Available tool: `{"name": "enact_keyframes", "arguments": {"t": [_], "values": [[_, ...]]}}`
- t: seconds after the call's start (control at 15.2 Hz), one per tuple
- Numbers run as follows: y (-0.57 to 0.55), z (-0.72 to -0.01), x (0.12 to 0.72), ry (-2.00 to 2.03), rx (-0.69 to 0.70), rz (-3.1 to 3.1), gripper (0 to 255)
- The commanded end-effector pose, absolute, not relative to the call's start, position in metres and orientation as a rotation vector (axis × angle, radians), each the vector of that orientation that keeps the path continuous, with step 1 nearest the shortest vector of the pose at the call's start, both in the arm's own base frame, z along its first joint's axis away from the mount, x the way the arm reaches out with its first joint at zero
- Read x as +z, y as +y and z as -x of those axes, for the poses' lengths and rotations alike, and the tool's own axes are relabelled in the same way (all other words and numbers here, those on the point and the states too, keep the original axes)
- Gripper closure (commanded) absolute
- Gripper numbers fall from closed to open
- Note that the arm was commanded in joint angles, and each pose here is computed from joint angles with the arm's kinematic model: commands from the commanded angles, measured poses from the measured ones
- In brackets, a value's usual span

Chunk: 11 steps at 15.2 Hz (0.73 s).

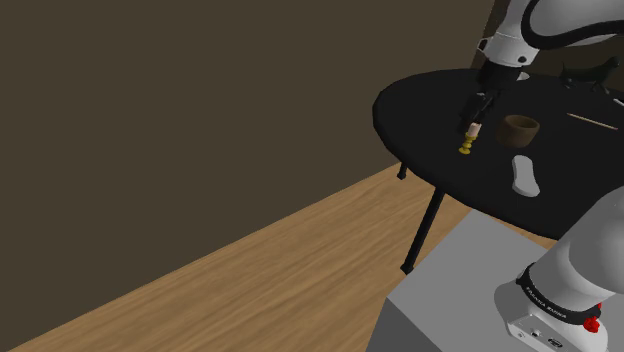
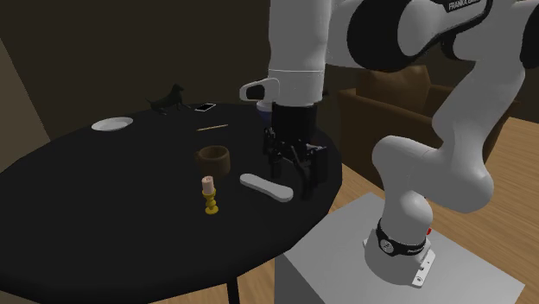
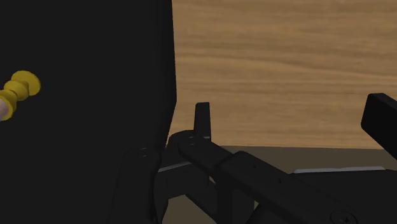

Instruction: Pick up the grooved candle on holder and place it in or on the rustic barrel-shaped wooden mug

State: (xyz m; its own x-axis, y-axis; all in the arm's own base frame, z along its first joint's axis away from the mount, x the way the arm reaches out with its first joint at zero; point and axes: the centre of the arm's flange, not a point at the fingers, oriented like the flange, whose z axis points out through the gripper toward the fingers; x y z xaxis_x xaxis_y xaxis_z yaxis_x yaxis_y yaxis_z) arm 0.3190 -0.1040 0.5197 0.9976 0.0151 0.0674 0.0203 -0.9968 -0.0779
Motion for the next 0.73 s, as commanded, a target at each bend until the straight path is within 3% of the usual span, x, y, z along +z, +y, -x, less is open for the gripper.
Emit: {"name": "enact_keyframes", "arguments": {"t": [0.0, 0.66], "values": [[-0.126, -0.318, 0.506, -0.043, -0.120, 3.072, 0], [-0.236, -0.324, 0.446, -0.110, -0.200, 3.115, 0]]}}
